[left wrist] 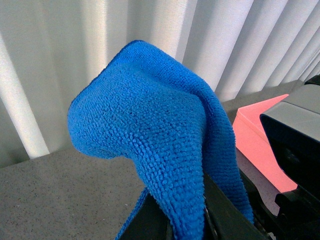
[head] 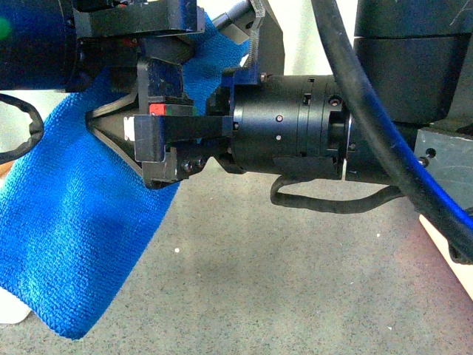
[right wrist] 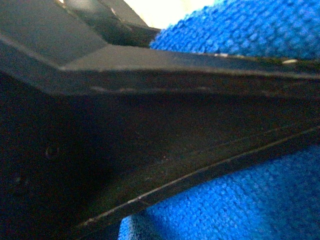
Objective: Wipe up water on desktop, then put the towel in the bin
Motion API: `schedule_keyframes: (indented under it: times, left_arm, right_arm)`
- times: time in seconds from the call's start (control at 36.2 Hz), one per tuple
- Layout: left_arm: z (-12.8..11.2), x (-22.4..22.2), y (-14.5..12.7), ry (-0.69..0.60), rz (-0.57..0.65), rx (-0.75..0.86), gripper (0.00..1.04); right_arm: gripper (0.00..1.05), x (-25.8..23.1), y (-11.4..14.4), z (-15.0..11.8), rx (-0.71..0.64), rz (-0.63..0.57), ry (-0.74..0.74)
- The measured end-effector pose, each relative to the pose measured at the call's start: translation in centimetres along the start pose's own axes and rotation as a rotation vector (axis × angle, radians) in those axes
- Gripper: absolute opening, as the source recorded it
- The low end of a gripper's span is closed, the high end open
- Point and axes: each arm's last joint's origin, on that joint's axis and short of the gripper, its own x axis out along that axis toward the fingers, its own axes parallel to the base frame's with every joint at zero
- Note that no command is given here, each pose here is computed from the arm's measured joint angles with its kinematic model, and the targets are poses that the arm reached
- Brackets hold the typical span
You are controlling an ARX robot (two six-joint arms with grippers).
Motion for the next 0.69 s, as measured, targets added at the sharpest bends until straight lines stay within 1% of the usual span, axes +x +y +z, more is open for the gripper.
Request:
schedule_keyframes:
  times: [0.03,0.08,0.11,0.17,0.22,0.25,0.3,0.39,0.53,0.58,0.64,0.66,0.69]
  left_arm:
    - [0.0,0.0,0.0,0.0,0.0,0.0,0.05]
    - [0.0,0.0,0.0,0.0,0.001,0.0,0.06]
    - [0.0,0.0,0.0,0.0,0.006,0.0,0.12]
    - [0.0,0.0,0.1,-0.001,0.006,-0.001,0.21]
    - [0.0,0.0,0.1,-0.001,0.006,0.001,0.29]
    - [0.0,0.0,0.1,-0.001,0.004,0.0,0.33]
    - [0.0,0.0,0.1,-0.002,0.002,0.0,0.43]
    - [0.0,0.0,0.1,-0.002,0.002,0.0,0.56]
    - [0.0,0.0,0.1,-0.002,0.001,0.0,0.81]
    - [0.0,0.0,0.1,-0.002,0.002,0.0,0.88]
    - [0.0,0.0,0.1,-0.002,0.009,0.003,0.98]
    - [0.0,-0.1,0.1,-0.002,0.009,0.003,1.0]
    - [0.0,-0.1,0.1,-0.002,0.009,0.003,0.99]
  right_arm:
    - [0.59,0.0,0.0,0.0,0.001,-0.003,-0.002]
    - [0.5,0.0,0.0,0.0,0.006,-0.012,-0.013]
    - [0.47,0.0,0.0,0.0,0.008,-0.012,-0.015]
    - [0.36,0.0,-0.1,0.1,0.016,-0.024,-0.025]
    - [0.29,0.0,-0.2,0.1,0.019,-0.033,-0.028]
    - [0.24,-0.1,-0.2,0.1,0.025,-0.036,-0.029]
    - [0.16,-0.2,-0.3,0.1,0.03,-0.039,-0.031]
    - [0.08,-0.4,-0.5,0.1,0.034,-0.047,-0.03]
    - [0.06,-0.8,-0.9,-0.1,0.047,-0.065,-0.021]
    - [0.06,-0.9,-0.9,-0.1,0.048,-0.069,-0.018]
    - [0.06,-1.0,-0.9,-0.2,0.053,-0.073,-0.012]
    - [0.06,-1.0,-0.9,-0.2,0.053,-0.074,-0.013]
    - [0.06,-1.0,-0.9,-0.2,0.051,-0.076,-0.014]
